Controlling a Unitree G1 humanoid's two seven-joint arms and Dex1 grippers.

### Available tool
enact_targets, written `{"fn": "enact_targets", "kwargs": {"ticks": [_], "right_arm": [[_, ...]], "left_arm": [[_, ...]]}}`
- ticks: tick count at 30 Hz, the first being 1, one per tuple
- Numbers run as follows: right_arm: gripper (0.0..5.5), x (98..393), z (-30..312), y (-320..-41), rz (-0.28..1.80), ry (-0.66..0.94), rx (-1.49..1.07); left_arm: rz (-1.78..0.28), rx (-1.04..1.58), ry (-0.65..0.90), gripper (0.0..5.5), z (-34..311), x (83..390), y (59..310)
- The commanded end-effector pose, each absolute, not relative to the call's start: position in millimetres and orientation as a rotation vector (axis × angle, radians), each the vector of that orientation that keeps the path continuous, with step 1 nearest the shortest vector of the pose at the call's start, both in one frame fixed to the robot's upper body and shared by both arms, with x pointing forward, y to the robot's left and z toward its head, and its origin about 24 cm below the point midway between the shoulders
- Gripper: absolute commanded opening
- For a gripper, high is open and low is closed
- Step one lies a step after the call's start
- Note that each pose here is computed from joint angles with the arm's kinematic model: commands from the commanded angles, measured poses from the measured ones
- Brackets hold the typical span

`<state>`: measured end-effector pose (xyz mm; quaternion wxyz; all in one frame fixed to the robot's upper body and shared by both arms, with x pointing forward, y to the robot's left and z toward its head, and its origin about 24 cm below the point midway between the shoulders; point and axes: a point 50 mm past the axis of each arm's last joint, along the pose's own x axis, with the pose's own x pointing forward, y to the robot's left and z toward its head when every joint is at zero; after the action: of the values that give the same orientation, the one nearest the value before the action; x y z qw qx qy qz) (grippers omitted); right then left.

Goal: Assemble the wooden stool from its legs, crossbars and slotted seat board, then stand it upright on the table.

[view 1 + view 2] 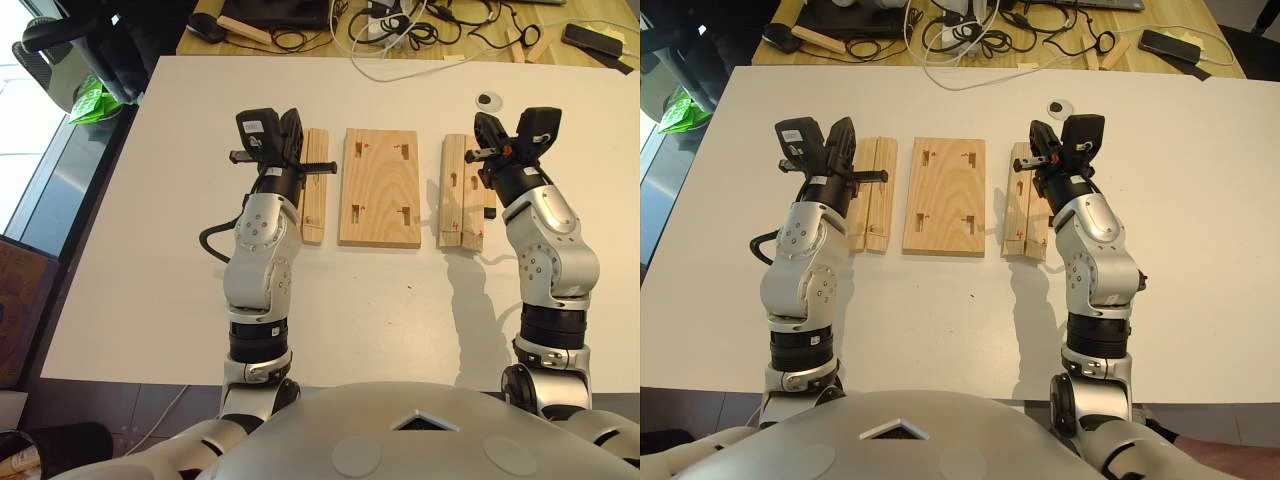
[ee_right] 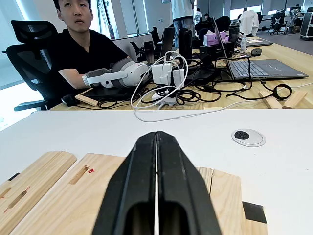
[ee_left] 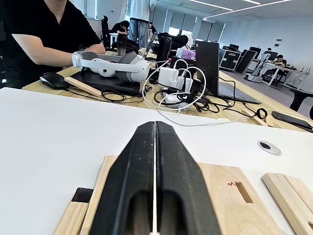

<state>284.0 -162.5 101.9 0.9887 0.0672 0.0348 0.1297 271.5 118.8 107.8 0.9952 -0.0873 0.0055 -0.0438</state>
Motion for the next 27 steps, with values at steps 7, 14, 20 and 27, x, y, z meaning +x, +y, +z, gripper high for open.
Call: {"fn": "enact_targets", "kwargs": {"ticks": [7,14,20,27], "right_arm": [[0.20,289.5,104.9,-160.8,0.248,0.061,0.143],[1.19,299.1,104.2,-157.8,0.235,0.036,0.165],[1.30,301.0,100.3,-159.8,0.191,0.027,0.203],[1.30,302.3,98.6,-156.6,0.192,0.029,0.239]], "left_arm": [[-0.081,-0.179,0.026,0.55,106.1,277.9,119.9],[-0.061,-0.146,0.015,1.44,109.2,290.0,127.5],[-0.091,0.049,0.230,2.13,115.5,298.7,153.0],[-0.059,-0.048,0.073,2.13,139.2,305.1,159.7]]}}
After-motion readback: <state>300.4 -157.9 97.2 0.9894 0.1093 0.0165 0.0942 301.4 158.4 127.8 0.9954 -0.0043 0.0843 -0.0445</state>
